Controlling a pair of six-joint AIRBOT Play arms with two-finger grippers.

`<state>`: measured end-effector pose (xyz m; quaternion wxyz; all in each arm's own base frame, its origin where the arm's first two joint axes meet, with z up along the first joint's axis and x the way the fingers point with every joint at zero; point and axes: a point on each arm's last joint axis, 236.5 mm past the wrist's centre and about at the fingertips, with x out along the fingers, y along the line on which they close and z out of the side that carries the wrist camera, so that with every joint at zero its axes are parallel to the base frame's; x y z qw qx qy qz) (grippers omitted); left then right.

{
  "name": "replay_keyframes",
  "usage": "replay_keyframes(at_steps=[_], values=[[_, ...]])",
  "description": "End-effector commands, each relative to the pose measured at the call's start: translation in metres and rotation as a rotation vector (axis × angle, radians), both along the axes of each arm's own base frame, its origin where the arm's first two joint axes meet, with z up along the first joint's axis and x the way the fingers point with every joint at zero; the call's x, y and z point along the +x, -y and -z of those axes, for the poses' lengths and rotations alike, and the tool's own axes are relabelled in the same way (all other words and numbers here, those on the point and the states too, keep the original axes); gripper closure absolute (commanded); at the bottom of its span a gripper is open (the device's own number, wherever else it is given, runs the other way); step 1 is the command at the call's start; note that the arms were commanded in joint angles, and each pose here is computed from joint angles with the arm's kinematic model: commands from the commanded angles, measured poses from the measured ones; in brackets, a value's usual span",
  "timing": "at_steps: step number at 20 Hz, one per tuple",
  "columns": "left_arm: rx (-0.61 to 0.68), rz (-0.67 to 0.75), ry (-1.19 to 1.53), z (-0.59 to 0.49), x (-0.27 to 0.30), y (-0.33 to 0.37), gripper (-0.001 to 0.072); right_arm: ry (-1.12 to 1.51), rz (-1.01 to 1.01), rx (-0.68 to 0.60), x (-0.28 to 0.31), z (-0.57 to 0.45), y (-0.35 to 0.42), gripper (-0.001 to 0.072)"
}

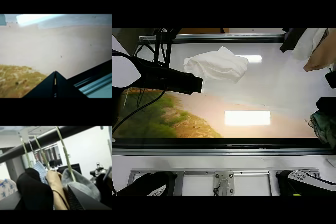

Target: Fold the clothes and pants, and hang the long-sleeved shirts on hangers.

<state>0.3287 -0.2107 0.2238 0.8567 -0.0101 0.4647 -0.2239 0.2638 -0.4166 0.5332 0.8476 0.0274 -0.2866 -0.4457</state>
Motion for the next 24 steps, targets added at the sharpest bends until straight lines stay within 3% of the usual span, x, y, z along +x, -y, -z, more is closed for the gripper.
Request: replay_keyframes(at_steps=[1,7,12,19,24], values=[[-0.003,0.001,0.003,-0.001,0.0,0.001,0.0691,0.038,-0.05,-0.041,0.001,-0.024,-0.032,0.0218],[-0.013,-0.002,0.019,-0.004,0.004,0.002,0.0692,0.103,-0.171,-0.119,0.005,-0.069,-0.11,0.0218],[-0.032,-0.006,0.051,-0.009,0.01,0.005,0.0692,0.115,-0.38,-0.108,0.055,-0.069,-0.179,0.0218],[-0.027,0.013,0.075,-0.012,0.012,0.006,0.0691,-0.127,-0.842,-0.002,0.186,0.046,-0.353,0.0219],[-0.026,0.013,0.073,-0.011,0.012,0.006,0.0692,-0.357,-1.155,0.066,0.216,0.162,-0.503,0.0219]])
